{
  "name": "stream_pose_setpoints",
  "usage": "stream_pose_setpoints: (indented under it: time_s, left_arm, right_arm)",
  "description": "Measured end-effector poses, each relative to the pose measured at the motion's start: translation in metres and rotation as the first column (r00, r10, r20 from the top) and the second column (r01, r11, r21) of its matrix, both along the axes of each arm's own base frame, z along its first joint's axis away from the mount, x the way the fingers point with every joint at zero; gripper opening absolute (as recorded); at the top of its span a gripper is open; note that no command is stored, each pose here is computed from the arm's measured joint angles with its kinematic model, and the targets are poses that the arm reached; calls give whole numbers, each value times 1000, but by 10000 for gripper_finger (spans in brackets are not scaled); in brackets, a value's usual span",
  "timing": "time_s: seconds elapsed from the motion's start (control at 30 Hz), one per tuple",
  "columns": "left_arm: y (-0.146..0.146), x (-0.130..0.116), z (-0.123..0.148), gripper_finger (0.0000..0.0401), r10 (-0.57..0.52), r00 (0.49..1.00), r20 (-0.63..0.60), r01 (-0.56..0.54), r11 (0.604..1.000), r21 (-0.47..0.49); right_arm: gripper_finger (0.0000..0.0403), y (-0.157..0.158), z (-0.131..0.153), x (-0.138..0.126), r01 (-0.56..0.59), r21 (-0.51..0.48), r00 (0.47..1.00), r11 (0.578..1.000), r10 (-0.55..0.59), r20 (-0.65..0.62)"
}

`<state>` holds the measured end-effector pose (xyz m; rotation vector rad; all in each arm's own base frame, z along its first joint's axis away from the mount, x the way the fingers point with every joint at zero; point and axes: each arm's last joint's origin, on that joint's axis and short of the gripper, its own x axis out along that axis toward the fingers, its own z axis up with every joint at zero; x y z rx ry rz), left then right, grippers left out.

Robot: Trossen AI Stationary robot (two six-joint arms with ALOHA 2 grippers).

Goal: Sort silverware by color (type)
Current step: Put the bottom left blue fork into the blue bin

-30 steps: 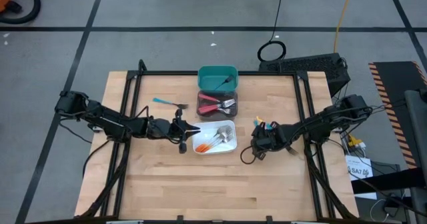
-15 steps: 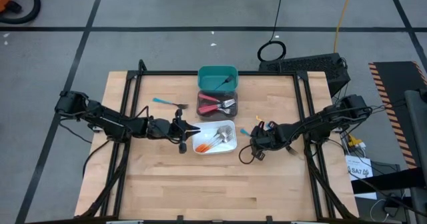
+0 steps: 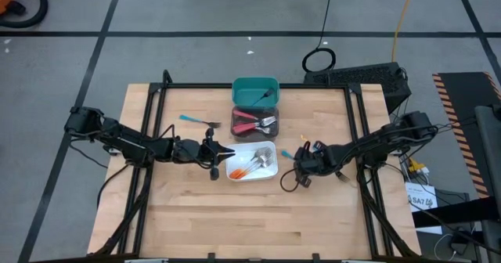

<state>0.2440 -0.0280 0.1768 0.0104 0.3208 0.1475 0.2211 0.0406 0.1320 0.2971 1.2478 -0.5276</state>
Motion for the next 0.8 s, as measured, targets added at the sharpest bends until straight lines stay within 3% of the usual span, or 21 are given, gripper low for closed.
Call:
stream_pose_setpoints:
  time_s: [0.8]
  left_arm:
    - [0,0,-1,53,0,1000,-7,0,1000,0]
  right_arm:
    - [0,0,21,-6,-30,42,997,999,27,75]
